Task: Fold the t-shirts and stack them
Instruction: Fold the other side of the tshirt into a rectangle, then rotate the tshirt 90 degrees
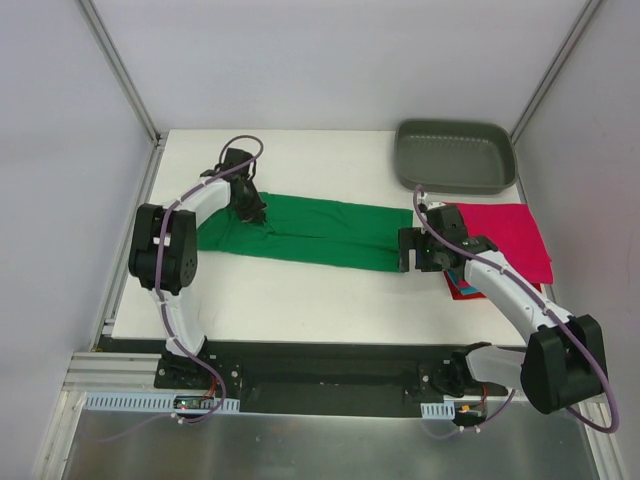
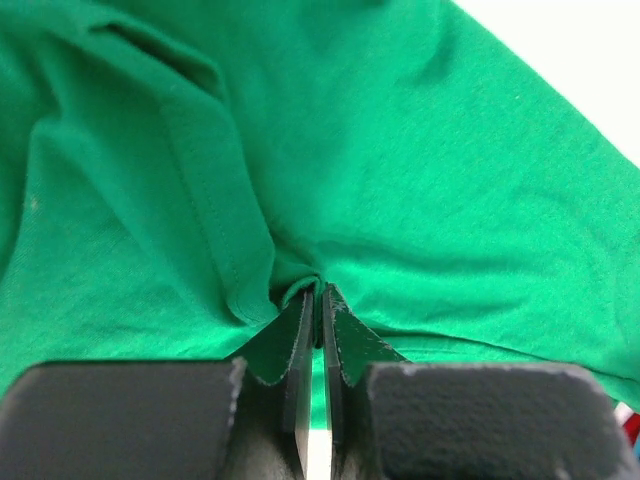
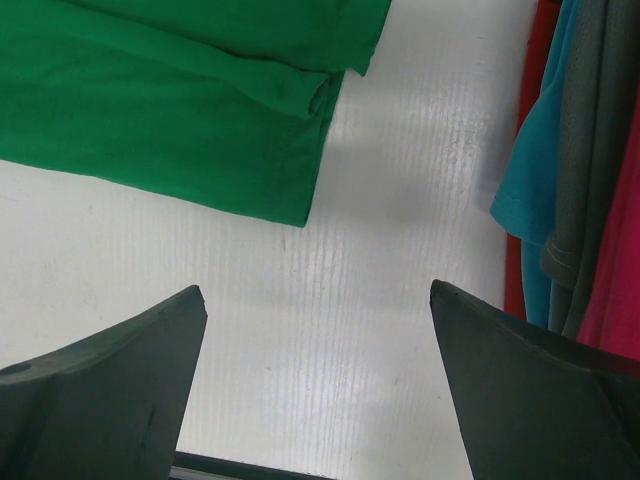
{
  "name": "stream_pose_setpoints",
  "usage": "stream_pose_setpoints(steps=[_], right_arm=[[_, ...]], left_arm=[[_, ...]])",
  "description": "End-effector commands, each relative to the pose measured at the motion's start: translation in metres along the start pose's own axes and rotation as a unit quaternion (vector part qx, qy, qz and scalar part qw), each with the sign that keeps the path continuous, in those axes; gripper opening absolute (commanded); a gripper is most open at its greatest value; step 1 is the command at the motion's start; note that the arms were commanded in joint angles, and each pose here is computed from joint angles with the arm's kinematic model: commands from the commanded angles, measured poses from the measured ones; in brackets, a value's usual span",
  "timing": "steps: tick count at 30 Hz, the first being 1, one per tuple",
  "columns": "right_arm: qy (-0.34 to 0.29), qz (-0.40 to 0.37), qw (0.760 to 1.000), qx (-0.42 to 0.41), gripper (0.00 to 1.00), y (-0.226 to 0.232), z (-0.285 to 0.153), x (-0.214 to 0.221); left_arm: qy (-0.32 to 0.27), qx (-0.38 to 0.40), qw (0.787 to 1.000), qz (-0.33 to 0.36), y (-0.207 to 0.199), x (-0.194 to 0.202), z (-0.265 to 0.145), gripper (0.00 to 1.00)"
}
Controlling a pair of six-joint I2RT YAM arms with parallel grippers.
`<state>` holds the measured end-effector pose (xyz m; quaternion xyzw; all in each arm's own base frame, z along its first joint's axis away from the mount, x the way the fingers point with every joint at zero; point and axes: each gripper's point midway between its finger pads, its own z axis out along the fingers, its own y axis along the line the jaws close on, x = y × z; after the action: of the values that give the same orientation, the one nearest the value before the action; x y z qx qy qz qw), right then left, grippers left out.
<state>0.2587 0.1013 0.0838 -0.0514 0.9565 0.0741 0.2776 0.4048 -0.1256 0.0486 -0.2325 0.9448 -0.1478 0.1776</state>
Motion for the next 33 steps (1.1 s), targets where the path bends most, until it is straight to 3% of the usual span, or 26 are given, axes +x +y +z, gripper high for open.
stream_pose_setpoints(steps=[1,13,14,16,18,22,24,26,30,33], right_arm=[[0.002,-0.003,1.000,0.015,0.96,-0.006,-0.001,-0.001],[0.007,-0.003,1.000,0.019,0.96,-0.007,0.000,0.000],[0.008,-0.005,1.000,0.018,0.96,-0.007,0.000,0.001],[0.007,-0.004,1.000,0.021,0.96,-0.008,0.000,0.000],[0.005,-0.005,1.000,0.019,0.96,-0.007,-0.001,0.000],[-0.001,-0.003,1.000,0.021,0.96,-0.008,-0.003,-0.003],[-0.014,-0.004,1.000,0.017,0.96,-0.007,-0.006,-0.007],[-0.034,-0.004,0.999,0.001,0.96,-0.001,-0.011,-0.014],[-0.059,-0.003,0.996,-0.068,0.96,0.026,-0.015,-0.031],[-0.057,-0.009,0.992,-0.113,0.96,0.046,-0.010,-0.051]], left_arm=[[-0.019,0.002,0.999,0.042,-0.018,-0.012,0.000,0.01],[-0.027,-0.012,0.997,0.067,-0.034,-0.017,0.019,0.05],[-0.030,-0.011,0.997,0.075,-0.038,-0.018,0.019,0.10],[-0.024,-0.008,0.996,0.081,-0.042,-0.016,0.018,0.44],[-0.027,-0.002,0.996,0.083,-0.045,-0.015,0.012,0.66],[-0.037,0.014,0.994,0.105,-0.052,-0.017,-0.004,0.79],[-0.038,0.039,0.990,0.129,-0.062,-0.016,-0.015,0.92],[-0.036,0.077,0.984,0.153,-0.073,-0.012,-0.026,0.99],[-0.026,0.168,0.968,0.183,-0.094,0.008,-0.053,0.99],[-0.038,0.159,0.972,0.167,-0.080,0.016,-0.058,0.99]])
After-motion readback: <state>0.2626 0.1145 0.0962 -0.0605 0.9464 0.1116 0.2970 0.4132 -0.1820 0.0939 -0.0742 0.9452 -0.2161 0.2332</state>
